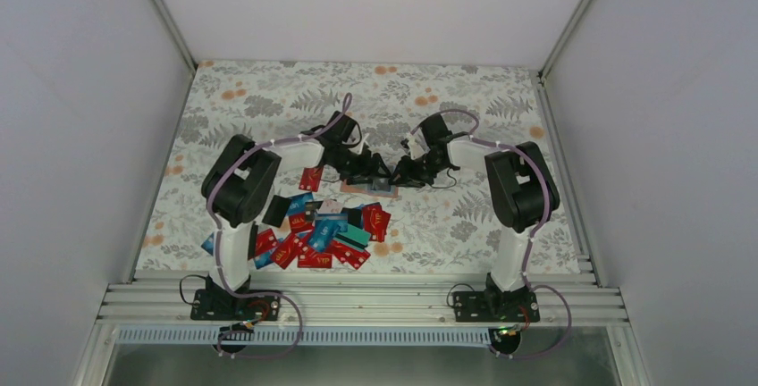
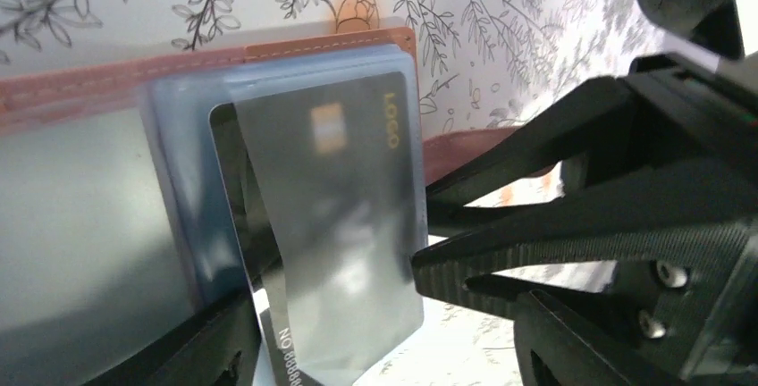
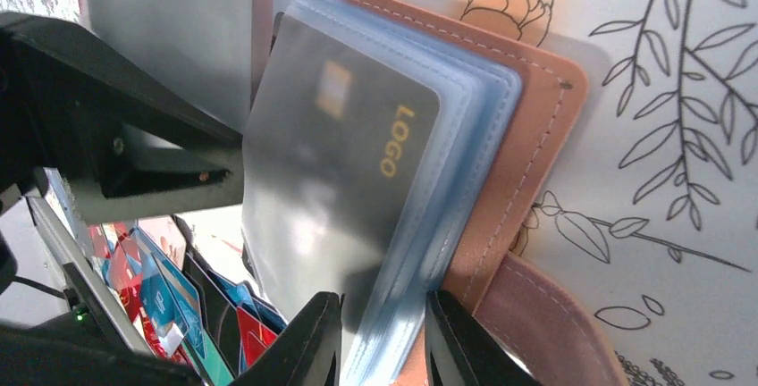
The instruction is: Put the credit cards into the card holder
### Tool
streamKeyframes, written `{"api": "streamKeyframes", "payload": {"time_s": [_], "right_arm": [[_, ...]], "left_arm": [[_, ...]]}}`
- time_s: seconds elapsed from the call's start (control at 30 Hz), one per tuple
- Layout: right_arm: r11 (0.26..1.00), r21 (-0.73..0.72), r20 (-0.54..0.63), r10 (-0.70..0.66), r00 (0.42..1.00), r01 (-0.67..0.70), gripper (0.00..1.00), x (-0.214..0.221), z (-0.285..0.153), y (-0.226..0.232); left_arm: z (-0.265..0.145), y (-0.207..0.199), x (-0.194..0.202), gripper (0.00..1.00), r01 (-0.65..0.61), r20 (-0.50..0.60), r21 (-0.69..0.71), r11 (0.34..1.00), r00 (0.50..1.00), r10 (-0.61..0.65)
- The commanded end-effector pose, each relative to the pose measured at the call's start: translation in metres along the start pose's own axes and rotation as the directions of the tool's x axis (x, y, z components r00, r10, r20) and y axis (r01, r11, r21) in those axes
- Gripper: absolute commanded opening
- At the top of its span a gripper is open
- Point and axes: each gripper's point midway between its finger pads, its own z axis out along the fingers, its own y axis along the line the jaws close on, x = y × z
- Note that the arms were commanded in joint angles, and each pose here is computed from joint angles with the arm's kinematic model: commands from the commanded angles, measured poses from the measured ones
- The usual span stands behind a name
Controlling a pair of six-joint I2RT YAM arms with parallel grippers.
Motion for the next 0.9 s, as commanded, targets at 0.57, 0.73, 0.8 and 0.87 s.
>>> {"api": "streamKeyframes", "payload": {"time_s": [0.57,0.73,0.8,0.87], "right_arm": [[0.995,-0.096,0.074,-0.011,0.997,0.018,0.29,-0.016,-0.019,0.029],[0.997,-0.082,0.079,0.005,0.997,0.002,0.29,-0.016,-0.015,0.024],[0.997,-0.078,0.078,0.010,0.997,-0.004,0.29,-0.016,-0.014,0.022],[0.997,-0.078,0.076,0.016,0.997,-0.010,0.29,-0.015,-0.012,0.020]], "left_arm": [[-0.031,0.007,-0.018,0.42,-0.162,0.072,-0.301,0.940,0.979,0.192],[-0.019,0.016,-0.016,0.24,-0.167,0.048,-0.306,0.937,0.981,0.190],[-0.015,0.021,-0.014,0.21,-0.164,0.039,-0.314,0.935,0.982,0.185],[-0.012,0.024,-0.014,0.19,-0.161,0.034,-0.317,0.935,0.983,0.181]]}}
